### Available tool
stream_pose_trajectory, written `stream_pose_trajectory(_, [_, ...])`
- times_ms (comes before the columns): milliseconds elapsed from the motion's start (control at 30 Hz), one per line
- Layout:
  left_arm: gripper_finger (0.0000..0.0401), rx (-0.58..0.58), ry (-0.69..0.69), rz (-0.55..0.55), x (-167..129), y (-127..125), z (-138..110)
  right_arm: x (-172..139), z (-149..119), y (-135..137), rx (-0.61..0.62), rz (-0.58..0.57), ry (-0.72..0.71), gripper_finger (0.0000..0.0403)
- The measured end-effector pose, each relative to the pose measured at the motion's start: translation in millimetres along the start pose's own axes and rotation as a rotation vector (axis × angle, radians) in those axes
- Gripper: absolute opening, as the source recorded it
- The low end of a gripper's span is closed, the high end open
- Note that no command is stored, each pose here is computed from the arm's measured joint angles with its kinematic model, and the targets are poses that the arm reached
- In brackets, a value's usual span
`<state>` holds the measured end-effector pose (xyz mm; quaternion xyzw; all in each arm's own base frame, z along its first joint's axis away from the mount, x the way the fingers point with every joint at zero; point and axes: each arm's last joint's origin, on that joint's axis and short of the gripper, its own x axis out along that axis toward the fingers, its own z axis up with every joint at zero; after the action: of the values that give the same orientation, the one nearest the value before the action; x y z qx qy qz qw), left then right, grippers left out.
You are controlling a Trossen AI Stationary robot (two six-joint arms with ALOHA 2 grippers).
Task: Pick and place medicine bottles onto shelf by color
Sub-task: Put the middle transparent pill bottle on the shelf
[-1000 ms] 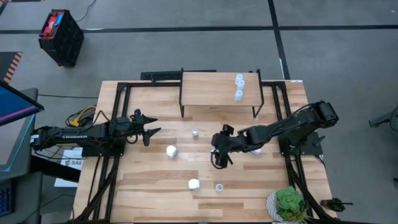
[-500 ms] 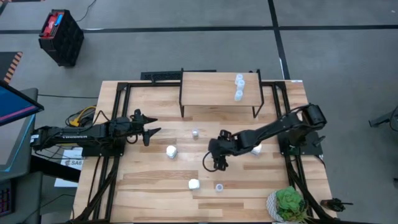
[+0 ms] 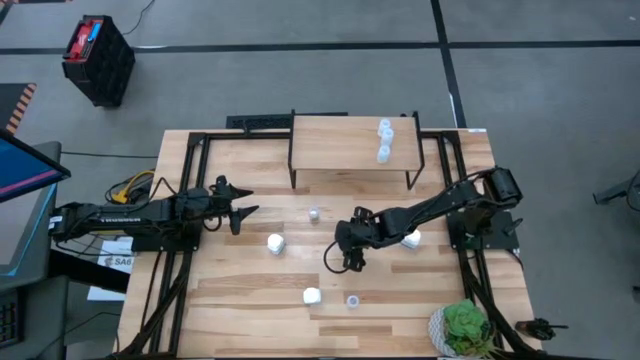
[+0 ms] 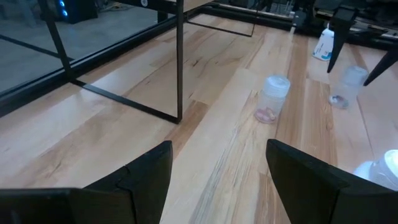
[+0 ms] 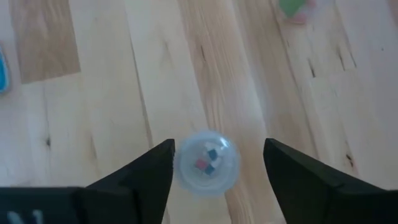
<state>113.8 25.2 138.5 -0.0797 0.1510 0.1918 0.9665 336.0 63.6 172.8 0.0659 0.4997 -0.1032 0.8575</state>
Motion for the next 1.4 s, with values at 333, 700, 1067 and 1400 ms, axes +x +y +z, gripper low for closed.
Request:
stream_pose_trajectory(333, [0.0247,0.000,0.000,0.000,0,0,0,1,3,-4,0.080,-0.001,-0.014,0.0183])
stream_pose_trajectory(700, [0.0247,0.001,0.000,0.000,0,0,0,-45,59,-20,0.145,-0.007,-0.086,0.0123])
stream_pose_trajectory(1067, [0.0247,0.001,0.000,-0.001,0,0,0,-140,131,-84,0.087,-0.292,-0.246,0.0129])
stream_pose_trajectory(1400, [0.0247,0.001,0.000,0.000,0,0,0,-150,140,-183,0.309,-0.447,-0.230,0.0139])
